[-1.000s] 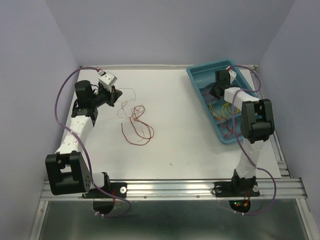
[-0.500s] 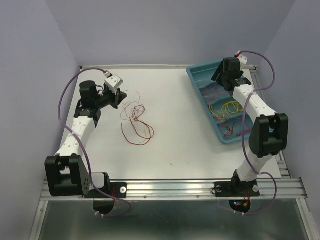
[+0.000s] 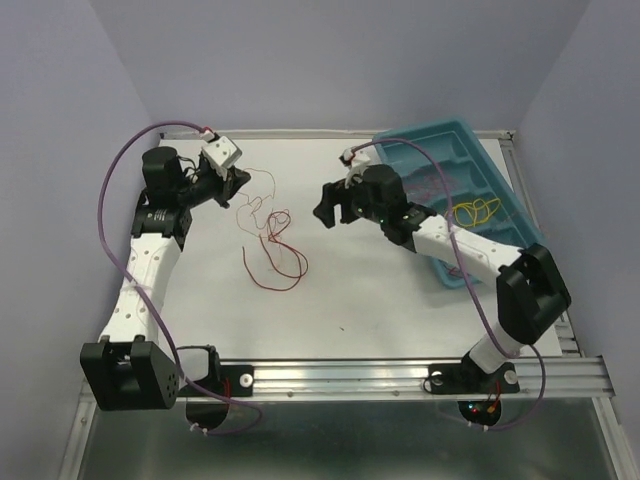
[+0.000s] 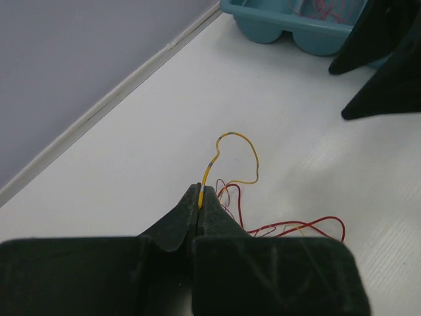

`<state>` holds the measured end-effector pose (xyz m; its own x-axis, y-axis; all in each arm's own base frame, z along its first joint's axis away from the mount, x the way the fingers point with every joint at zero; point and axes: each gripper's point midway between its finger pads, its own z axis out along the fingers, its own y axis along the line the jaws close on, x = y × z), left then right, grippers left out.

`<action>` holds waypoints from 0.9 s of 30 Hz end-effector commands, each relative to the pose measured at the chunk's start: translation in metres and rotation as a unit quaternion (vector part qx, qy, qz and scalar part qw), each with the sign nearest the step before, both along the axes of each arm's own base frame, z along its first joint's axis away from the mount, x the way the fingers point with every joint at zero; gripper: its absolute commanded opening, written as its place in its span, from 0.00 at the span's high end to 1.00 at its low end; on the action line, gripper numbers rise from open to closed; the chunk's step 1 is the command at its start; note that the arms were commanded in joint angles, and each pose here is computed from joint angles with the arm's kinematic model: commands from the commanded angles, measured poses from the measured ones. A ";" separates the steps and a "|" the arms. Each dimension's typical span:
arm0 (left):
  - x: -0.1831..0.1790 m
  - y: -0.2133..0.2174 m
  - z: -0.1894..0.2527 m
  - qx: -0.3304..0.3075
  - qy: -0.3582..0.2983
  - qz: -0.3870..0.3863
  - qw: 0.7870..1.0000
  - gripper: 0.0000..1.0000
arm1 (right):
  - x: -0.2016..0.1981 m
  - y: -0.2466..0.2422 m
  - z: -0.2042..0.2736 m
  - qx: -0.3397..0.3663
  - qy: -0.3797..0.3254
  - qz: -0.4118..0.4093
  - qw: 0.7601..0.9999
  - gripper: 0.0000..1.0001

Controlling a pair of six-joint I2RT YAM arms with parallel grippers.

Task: Untangle the cables
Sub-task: Untie the cable.

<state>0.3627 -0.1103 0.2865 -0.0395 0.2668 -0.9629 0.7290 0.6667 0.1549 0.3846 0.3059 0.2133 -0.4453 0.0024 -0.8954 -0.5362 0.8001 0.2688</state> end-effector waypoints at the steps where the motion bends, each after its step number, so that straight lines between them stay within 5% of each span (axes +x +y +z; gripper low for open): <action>1: -0.023 -0.017 0.060 -0.004 -0.058 -0.043 0.997 1.00 | -0.039 0.077 0.016 0.059 -0.080 0.169 0.981 0.14; 8: -0.037 -0.020 0.121 -0.024 -0.106 -0.048 0.993 1.00 | -0.061 0.162 -0.050 0.055 -0.074 0.246 0.965 0.10; 13: -0.038 -0.016 0.166 -0.040 -0.143 -0.023 0.989 1.00 | -0.061 0.178 -0.078 0.056 -0.069 0.236 0.968 0.11; 18: -0.045 -0.011 0.235 -0.069 -0.204 0.003 0.976 1.00 | -0.058 0.171 -0.095 0.062 -0.062 0.207 0.975 0.35; 23: -0.052 0.007 0.310 -0.101 -0.289 0.064 0.950 1.00 | -0.072 0.150 -0.110 0.061 -0.046 0.191 0.979 0.48; 27: -0.079 0.014 0.383 -0.134 -0.375 0.074 0.914 1.00 | -0.087 0.134 -0.122 0.057 -0.035 0.173 0.983 0.41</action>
<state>0.3165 -0.1055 0.5835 0.4558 0.1258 -0.8811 0.5019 0.7812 0.3712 0.3007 0.4452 0.0654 -0.4203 -0.1293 -0.8981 -0.8024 0.5151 0.3014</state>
